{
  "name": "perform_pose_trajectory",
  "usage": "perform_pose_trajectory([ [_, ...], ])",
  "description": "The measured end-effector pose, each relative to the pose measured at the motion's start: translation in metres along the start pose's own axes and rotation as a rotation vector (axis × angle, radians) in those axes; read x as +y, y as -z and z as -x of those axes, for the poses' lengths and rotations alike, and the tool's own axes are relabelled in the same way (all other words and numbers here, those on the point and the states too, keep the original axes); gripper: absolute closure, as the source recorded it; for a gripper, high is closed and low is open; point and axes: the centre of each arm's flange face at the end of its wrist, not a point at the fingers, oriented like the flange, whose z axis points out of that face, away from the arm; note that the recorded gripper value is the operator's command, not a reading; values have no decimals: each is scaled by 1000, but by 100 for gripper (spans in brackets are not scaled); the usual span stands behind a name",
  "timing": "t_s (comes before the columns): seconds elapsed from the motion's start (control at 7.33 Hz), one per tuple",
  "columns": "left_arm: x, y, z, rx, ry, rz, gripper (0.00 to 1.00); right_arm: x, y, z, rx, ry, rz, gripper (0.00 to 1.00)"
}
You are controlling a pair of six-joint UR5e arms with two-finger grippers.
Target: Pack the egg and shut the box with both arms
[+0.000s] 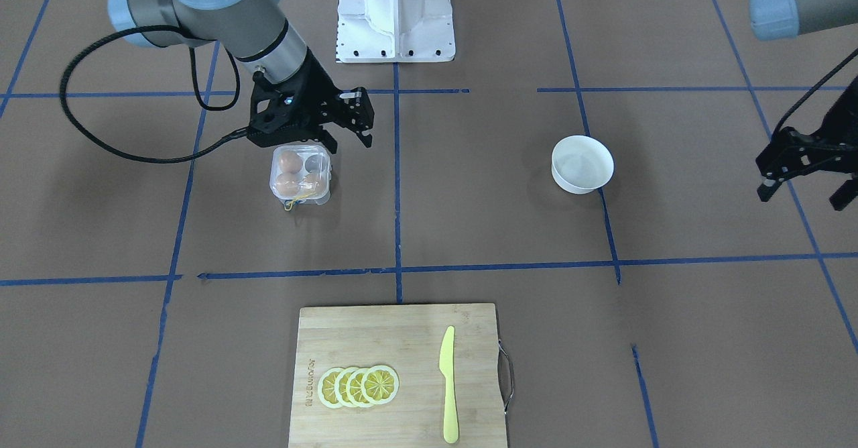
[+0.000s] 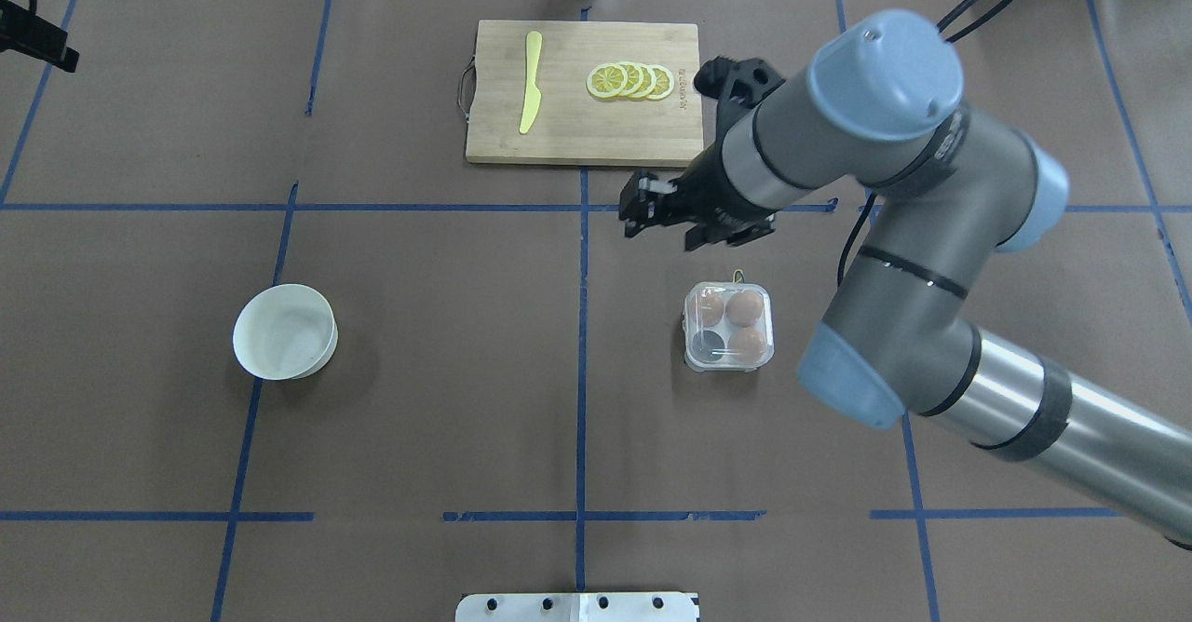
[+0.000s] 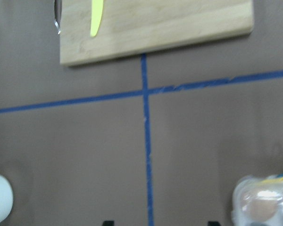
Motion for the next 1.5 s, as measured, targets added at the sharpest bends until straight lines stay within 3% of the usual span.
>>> perform_pose_trajectory([
  [0.27, 2, 5, 65, -46, -40, 15, 0, -74, 61, -84, 139, 101, -20, 0],
  [0.55, 27, 5, 121, -44, -72, 54, 0, -143, 129, -234, 273, 267, 32, 0],
  [0.68, 42, 3, 142, -45, -89, 72, 0, -152, 156, -315, 316, 321, 75, 0],
  [1.09, 91, -4, 215, -63, -130, 128, 0, -128, 216, -509, 334, 324, 144, 0],
  [1.5, 136, -27, 265, -23, -85, 156, 0, -108, 216, -574, 339, 271, 179, 0],
])
